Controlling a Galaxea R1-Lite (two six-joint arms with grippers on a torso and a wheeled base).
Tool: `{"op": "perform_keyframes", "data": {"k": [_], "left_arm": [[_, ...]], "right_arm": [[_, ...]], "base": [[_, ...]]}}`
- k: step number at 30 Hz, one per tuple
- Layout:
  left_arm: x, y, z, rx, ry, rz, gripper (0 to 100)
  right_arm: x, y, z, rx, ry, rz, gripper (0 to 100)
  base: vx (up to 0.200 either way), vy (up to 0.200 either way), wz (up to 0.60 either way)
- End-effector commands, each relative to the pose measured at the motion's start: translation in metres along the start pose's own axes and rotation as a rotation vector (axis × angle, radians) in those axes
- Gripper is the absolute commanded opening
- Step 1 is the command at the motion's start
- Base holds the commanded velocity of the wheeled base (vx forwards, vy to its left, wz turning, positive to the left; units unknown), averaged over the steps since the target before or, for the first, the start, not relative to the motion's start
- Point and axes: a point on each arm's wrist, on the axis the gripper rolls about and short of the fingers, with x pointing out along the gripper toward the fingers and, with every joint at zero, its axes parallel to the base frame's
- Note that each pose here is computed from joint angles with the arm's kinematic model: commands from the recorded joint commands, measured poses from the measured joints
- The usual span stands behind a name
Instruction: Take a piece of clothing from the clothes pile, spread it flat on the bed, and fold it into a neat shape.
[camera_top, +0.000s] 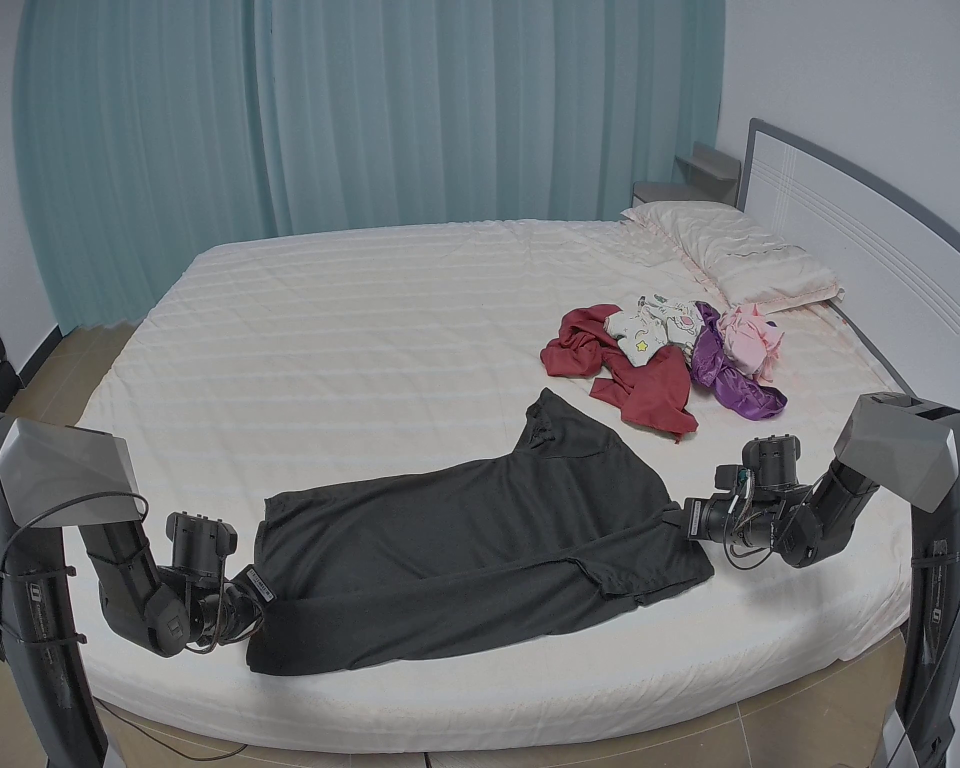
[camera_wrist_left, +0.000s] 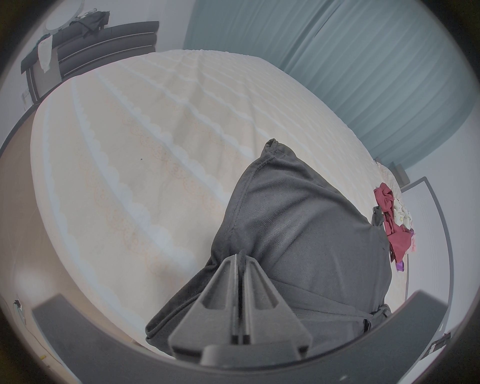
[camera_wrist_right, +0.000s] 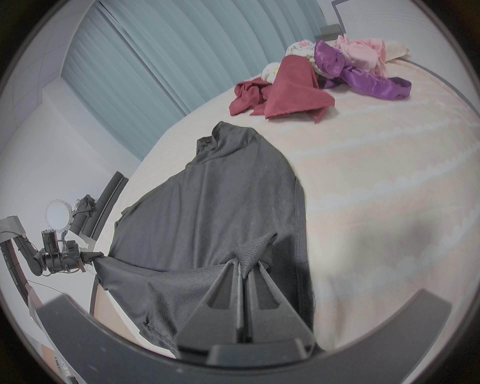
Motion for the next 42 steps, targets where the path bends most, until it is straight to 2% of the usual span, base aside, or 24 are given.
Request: {"op": "perform_keyframes", "data": {"k": [1, 8, 18, 25, 38, 39, 42], "left_arm": [[0.004, 0.001, 0.002, -0.008, -0.003, 0.003, 0], [0.012, -0.003, 0.008, -0.050, -0.021, -0.007, 0], [0.004, -0.011, 0.017, -0.122, -0.057, -0.049, 0], [-0.005, -0.013, 0.020, -0.123, -0.057, -0.047, 0], [0.010, -0.011, 0.025, -0.135, -0.049, -0.018, 0], [0.014, -0.012, 0.025, -0.134, -0.049, -0.019, 100], [0.020, -0.013, 0.026, -0.132, -0.048, -0.018, 100]], "right_arm": [[0.002, 0.001, 0.000, -0.003, 0.001, 0.002, 0], [0.007, 0.000, -0.006, -0.001, 0.017, 0.003, 0], [0.011, -0.002, -0.008, 0.002, 0.018, -0.015, 0], [0.014, -0.004, -0.012, 0.002, 0.022, -0.014, 0], [0.019, -0.004, -0.016, -0.007, 0.006, -0.008, 0], [0.020, -0.004, -0.016, -0.007, 0.006, -0.008, 100], [0.020, -0.003, -0.014, -0.007, 0.001, -0.007, 100]], "base": [[0.000, 0.000, 0.00], [0.000, 0.000, 0.00], [0.000, 0.000, 0.00], [0.000, 0.000, 0.00], [0.000, 0.000, 0.00], [0.000, 0.000, 0.00], [0.000, 0.000, 0.00]]}}
